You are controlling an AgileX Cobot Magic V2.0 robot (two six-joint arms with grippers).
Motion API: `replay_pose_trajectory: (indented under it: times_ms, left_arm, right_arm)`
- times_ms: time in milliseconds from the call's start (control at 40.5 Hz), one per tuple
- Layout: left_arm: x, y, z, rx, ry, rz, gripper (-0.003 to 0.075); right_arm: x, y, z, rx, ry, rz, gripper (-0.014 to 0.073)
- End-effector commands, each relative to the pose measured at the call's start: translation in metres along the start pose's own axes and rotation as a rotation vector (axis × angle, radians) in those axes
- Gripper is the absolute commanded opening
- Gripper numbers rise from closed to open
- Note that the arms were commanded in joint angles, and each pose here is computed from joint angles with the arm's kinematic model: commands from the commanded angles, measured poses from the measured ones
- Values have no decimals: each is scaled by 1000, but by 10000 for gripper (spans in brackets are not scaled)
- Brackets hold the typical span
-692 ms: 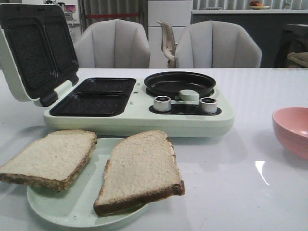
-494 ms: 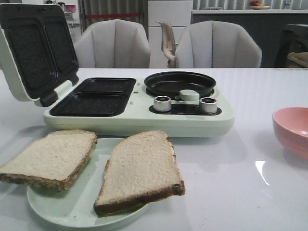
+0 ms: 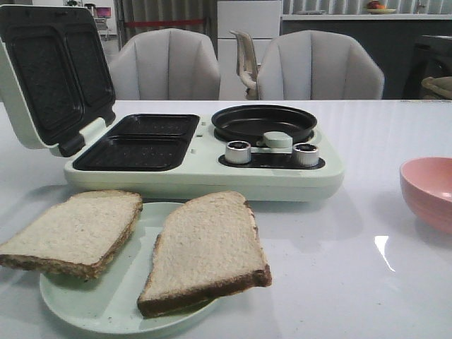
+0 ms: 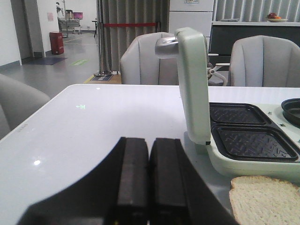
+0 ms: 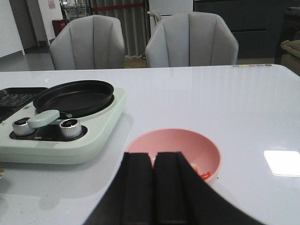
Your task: Make breakfast with bread and shrimp
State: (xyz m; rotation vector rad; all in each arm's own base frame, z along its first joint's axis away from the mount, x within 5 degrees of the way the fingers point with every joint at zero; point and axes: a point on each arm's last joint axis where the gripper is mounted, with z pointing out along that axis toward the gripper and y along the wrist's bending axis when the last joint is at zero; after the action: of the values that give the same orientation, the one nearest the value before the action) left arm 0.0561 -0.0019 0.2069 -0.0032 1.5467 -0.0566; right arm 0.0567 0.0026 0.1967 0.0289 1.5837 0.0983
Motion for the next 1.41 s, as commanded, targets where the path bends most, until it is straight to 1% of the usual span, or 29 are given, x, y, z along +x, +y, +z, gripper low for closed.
replay_pose_trajectory:
  times_ms: [0,222,297,420,494,618,766,890,989,1211,1310,1384]
  left_arm:
    - [-7,0,-2,6,-104,-11,101]
    - [-9,0,-2,6,-123,-11,101]
    - [-15,-1,-3,7,-145,-13,101]
    - [-42,-2,-9,13,-227,-15,101]
    - [-68,-3,-16,16,-288,-15,101]
    - [-104,-4,-26,14,-296,-1,101]
    - [-136,-5,-28,11,-214,-1,101]
    - [-152,-6,-19,7,-103,3,101]
    - [-150,-6,-7,2,19,3,101]
    - [-131,-6,17,1,256,4,101]
    - [-125,-6,23,2,334,-5,101]
    - [-122,-6,27,2,364,-6,101]
  right_arm:
    - [-16,1,-3,-2,-137,-15,44]
    - [-16,1,-3,-1,-135,-16,44]
    - [-22,1,-5,-3,-151,-16,44]
    - [-44,3,-10,-6,-179,-17,44]
    - [-64,5,-16,-9,-190,-17,44]
    - [-94,8,-22,-10,-169,-17,44]
    - [-126,11,-18,-8,-94,-18,44]
    - [-142,12,-5,-1,38,-18,44]
    - [-142,12,9,6,154,-18,44]
    - [-124,11,40,20,369,-16,44]
    - [-117,10,50,24,441,-16,44]
    - [-112,9,56,27,490,-15,44]
